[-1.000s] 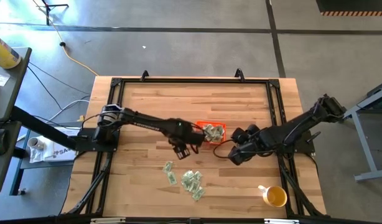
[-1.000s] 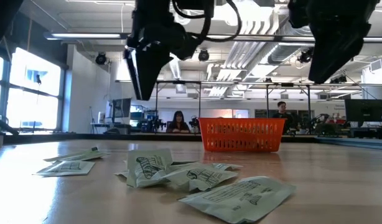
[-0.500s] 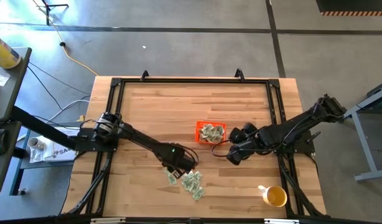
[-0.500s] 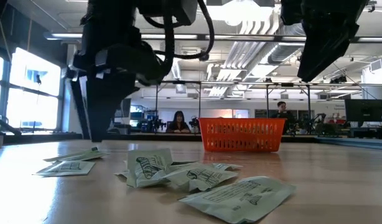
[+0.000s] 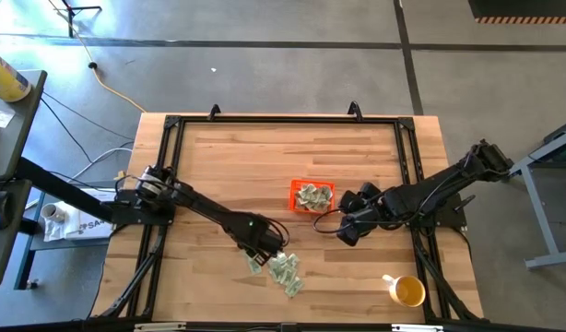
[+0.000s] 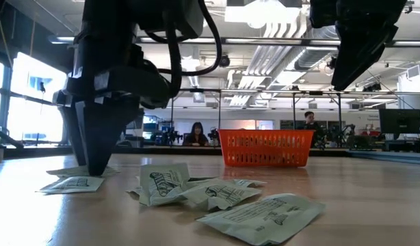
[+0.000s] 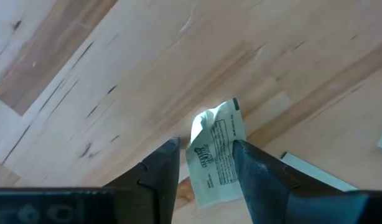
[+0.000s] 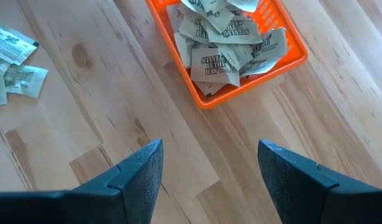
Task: Pick and place Stevia / Truvia into bins
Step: Put the white stevia packet into the orange bin
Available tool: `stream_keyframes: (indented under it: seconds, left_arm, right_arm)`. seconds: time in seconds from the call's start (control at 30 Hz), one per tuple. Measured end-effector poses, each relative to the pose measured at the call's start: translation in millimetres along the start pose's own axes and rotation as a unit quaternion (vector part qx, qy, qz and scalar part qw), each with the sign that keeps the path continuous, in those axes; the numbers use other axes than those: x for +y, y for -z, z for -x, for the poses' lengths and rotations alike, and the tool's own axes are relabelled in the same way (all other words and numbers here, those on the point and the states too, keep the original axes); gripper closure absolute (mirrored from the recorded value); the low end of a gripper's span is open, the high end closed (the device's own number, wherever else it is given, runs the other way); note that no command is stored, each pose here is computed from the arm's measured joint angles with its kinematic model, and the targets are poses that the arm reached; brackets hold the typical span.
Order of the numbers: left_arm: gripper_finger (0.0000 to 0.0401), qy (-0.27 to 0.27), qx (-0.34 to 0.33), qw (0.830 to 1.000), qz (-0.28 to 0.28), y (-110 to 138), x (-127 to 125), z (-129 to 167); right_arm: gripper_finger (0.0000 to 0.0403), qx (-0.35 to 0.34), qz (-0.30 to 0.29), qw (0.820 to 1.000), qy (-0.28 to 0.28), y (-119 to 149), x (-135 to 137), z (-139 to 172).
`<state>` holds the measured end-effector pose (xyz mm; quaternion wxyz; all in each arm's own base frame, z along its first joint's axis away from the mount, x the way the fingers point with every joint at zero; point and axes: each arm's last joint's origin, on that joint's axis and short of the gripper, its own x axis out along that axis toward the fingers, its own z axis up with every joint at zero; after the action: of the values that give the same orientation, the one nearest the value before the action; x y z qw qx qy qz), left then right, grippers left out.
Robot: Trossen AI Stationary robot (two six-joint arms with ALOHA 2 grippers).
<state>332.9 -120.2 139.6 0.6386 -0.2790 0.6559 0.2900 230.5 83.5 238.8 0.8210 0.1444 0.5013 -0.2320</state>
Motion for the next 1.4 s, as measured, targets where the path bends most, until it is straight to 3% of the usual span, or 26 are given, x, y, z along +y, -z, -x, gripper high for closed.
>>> stream_keyframes:
  seconds: [0.33, 0.47, 0.67, 0.87, 0.97, 1.17, 1.4]
  left_arm:
    - [0.0324, -0.004, -0.014, 0.999, -0.036, -38.5, 14.0, 4.5]
    - [0.0375, -0.015, -0.091, 0.993, -0.068, -63.4, 11.1, 26.0]
    - [0.0375, 0.022, -0.179, 0.976, -0.122, -88.9, -0.7, 83.2]
    - [0.0374, 0.061, -0.287, 0.939, -0.18, -124.5, -3.3, 119.1]
    - [0.0374, 0.072, -0.311, 0.929, -0.187, -145.5, 6.3, 122.2]
    - [0.035, 0.08, -0.291, 0.935, -0.185, -184.9, 23.6, 97.2]
    - [0.0371, 0.092, -0.234, 0.946, -0.206, -189.1, 15.5, 63.5]
  right_arm:
    - [0.0151, -0.012, 0.04, 0.998, 0.041, 5.3, -2.9, 2.0]
    - [0.0151, -0.004, 0.037, 0.997, 0.074, 13.4, -5.8, 5.0]
    - [0.0151, -0.006, -0.015, 0.996, 0.091, 27.0, -3.4, 11.4]
    - [0.0151, -0.007, -0.046, 0.995, 0.083, 36.4, 1.6, 16.0]
    - [0.0151, -0.002, -0.055, 0.995, 0.08, 38.1, 2.4, 16.6]
    - [0.0151, 0.001, -0.059, 0.995, 0.079, 38.6, 2.5, 16.8]
    - [0.0151, 0.009, -0.059, 0.995, 0.082, 38.3, 1.1, 16.4]
